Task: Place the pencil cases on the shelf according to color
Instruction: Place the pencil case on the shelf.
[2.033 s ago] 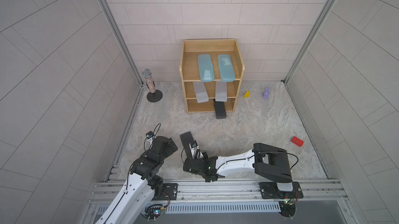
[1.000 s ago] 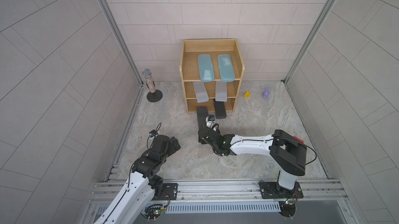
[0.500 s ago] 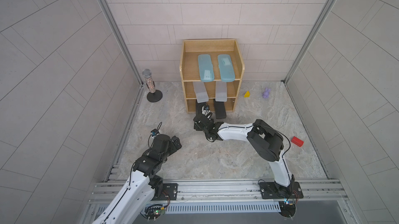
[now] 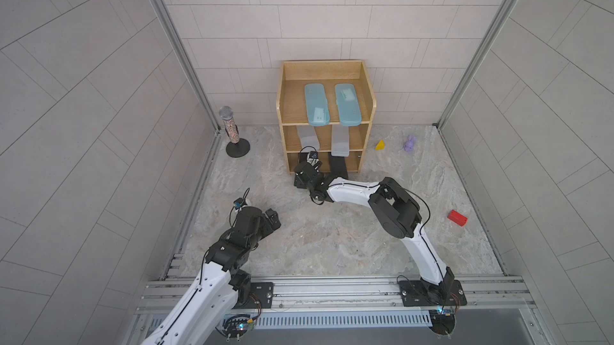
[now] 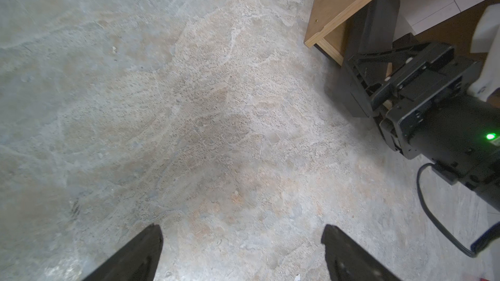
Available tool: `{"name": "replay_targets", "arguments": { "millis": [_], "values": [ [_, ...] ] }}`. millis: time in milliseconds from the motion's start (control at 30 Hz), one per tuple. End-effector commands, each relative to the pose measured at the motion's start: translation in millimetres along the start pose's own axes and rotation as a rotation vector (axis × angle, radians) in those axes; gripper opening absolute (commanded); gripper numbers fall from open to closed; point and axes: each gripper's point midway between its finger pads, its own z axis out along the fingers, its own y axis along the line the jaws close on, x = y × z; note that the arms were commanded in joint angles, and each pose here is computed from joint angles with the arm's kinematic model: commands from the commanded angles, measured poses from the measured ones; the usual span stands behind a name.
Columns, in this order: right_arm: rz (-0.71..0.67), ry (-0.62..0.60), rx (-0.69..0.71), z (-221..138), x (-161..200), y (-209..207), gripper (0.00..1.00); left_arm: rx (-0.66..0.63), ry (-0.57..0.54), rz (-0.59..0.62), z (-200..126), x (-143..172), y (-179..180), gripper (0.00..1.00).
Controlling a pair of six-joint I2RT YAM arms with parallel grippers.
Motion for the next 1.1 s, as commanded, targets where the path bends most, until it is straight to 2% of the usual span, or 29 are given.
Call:
{"name": "replay_targets", "arguments": {
  "millis": [0,200,333,733,1000,1067],
  "values": [
    [-0.017,0.052,0.032,11,12,-14,0.74,0.005,0.001,0.017,3,2,1,1.00],
    [-0.014,0.045,0.023,3,7,-12,0.93,0.010,0.006,0.019,1,3,0,1.00],
    [-0.022,0.026,-0.002,-11,-3,-7,1.00,0.018,0.007,0.018,1,4,0,1.00],
    [-0.039,-0.011,-0.062,-44,1,-6,1.00,0.060,0.017,0.008,-3,5,-7,1.00],
    [-0.069,-0.012,-0.085,-70,20,-9,1.00,0.052,0.022,0.023,-8,5,-5,1.00],
    [-0.072,-0.026,-0.100,-79,26,-12,0.97,0.052,0.023,0.022,-9,6,-4,1.00]
  ]
}}
